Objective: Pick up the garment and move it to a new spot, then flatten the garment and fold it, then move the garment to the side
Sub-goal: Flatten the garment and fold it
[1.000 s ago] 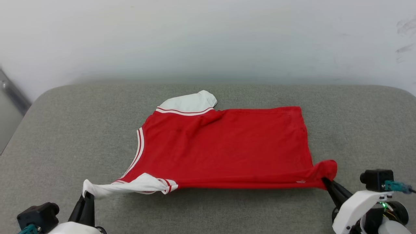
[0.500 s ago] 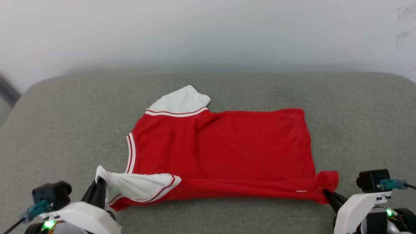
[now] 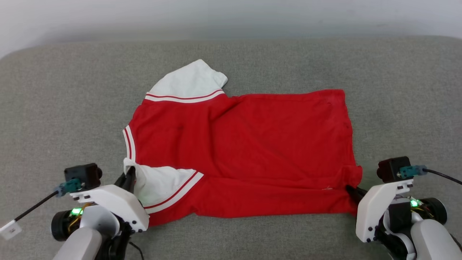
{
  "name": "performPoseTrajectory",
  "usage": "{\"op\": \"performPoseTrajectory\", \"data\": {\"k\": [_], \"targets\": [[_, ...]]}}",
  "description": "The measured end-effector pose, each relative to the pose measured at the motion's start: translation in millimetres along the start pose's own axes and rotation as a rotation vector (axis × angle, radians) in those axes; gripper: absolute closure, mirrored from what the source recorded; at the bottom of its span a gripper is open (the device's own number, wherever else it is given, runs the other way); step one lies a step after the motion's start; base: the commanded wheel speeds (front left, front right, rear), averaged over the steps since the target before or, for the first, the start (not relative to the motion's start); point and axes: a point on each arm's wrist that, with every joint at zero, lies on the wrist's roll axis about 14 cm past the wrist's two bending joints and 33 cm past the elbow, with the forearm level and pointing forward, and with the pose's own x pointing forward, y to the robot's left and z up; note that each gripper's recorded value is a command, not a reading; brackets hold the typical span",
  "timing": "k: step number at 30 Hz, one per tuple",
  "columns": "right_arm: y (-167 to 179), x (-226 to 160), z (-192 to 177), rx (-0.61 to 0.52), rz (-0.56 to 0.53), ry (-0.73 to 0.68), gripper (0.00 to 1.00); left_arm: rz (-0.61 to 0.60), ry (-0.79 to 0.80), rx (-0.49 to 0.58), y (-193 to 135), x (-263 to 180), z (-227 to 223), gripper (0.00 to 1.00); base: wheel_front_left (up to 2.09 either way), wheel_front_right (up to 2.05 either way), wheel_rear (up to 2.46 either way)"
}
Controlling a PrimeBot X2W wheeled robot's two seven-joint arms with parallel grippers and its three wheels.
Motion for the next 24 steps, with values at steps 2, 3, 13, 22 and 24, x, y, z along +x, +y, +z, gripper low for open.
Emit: {"op": "performPoseTrajectory", "data": {"k": [2, 3, 13, 22, 24], "targets": [[2, 8, -2, 0.005, 0.009, 0.003, 1.00, -0.009, 0.043, -0.005, -1, 7, -12, 1.00, 0.00, 0.00, 0.00], [2, 11, -2, -0.001, 0.012, 0.003, 0.64, -0.013, 0.066, -0.009, -1, 9, -18, 1.00, 0.00, 0.00, 0.00], [11, 7, 14, 0.011, 0.045, -0.148, 0.00, -0.005, 0.069, -0.033, 6, 8, -18, 0.00, 0.00, 0.00, 0.00], [6, -45, 68, 0.001, 0.014, -0.514, 0.00, -0.050, 0.050, 0.061, 5, -21, 16, 0.00, 0.00, 0.00, 0.00], [6, -56, 77, 0.003, 0.003, -0.571, 0.00, -0.065, 0.077, 0.095, 2, -28, 21, 0.00, 0.00, 0.00, 0.00]]}}
